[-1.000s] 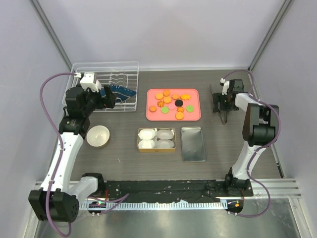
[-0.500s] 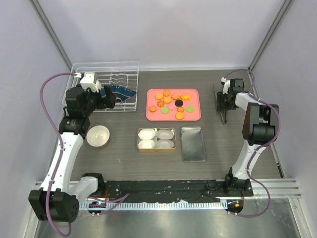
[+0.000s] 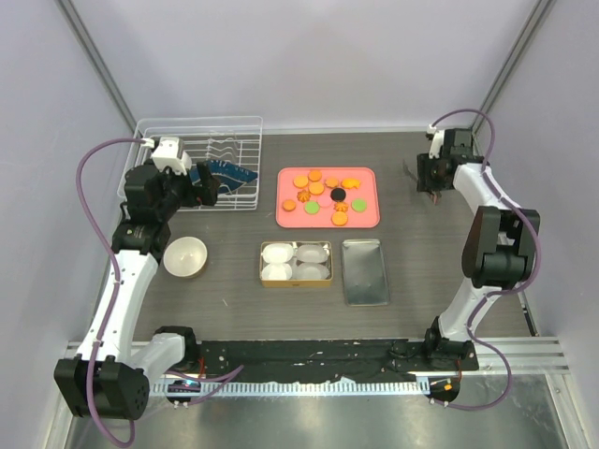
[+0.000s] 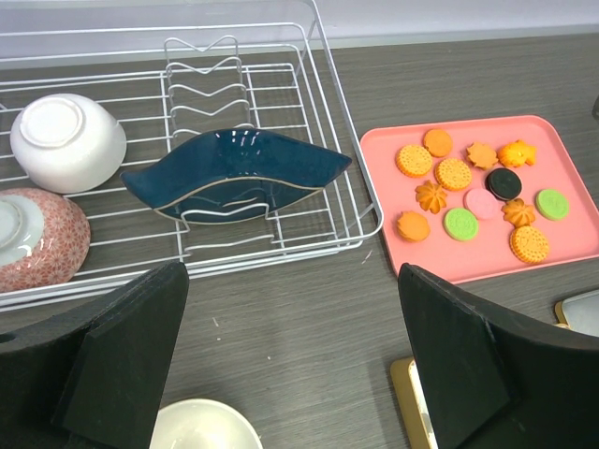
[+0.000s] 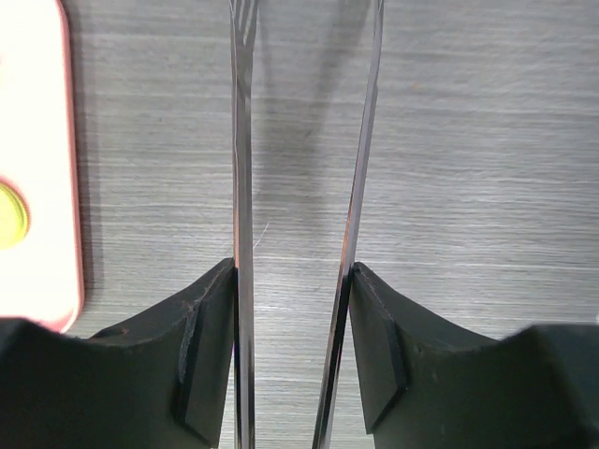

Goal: Pack the cookies

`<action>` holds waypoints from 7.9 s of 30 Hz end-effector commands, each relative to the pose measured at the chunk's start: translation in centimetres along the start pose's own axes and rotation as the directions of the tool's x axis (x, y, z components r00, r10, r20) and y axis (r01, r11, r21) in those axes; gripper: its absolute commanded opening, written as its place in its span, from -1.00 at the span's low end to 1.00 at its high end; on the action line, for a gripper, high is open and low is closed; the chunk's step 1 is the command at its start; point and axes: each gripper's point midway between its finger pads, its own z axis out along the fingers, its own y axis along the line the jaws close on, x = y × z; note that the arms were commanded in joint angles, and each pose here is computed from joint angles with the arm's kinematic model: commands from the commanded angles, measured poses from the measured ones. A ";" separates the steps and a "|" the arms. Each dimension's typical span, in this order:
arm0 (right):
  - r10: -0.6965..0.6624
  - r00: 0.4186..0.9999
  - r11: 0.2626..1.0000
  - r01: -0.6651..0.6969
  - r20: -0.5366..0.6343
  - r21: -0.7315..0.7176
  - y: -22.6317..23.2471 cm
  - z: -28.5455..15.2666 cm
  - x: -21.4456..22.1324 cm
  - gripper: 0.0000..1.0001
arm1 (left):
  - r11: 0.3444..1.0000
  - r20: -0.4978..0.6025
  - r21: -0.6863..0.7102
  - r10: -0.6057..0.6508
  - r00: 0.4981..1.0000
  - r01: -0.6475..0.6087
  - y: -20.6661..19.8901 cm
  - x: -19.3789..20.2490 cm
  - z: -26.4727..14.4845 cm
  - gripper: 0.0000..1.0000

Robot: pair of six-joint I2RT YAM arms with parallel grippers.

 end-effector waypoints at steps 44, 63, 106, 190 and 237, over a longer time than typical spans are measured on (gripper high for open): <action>-0.295 0.947 0.929 0.316 0.130 -0.192 13.8 -11.6 0.7 0.12 | 1.000 0.047 0.015 0.012 0.999 -0.012 -0.2 -1.0 0.0 0.99; -0.321 0.944 0.919 0.331 0.079 -0.215 14.3 -11.1 4.6 0.15 | 1.000 0.038 0.017 0.014 0.999 -0.015 -0.1 -0.6 0.2 0.99; -0.293 0.956 0.930 0.290 0.021 -0.226 14.7 -8.7 6.1 0.04 | 1.000 0.052 -0.004 0.021 0.998 -0.021 0.2 -0.8 0.1 0.99; -0.623 0.734 0.458 0.621 0.268 -0.636 24.4 -23.6 15.3 -0.54 | 0.999 0.012 -0.020 0.025 1.000 -0.025 0.8 0.3 1.0 0.99; -0.653 0.717 0.471 0.637 0.245 -0.610 24.5 -21.7 15.8 -0.21 | 0.999 0.012 -0.023 0.033 0.999 -0.033 0.8 0.3 0.8 0.99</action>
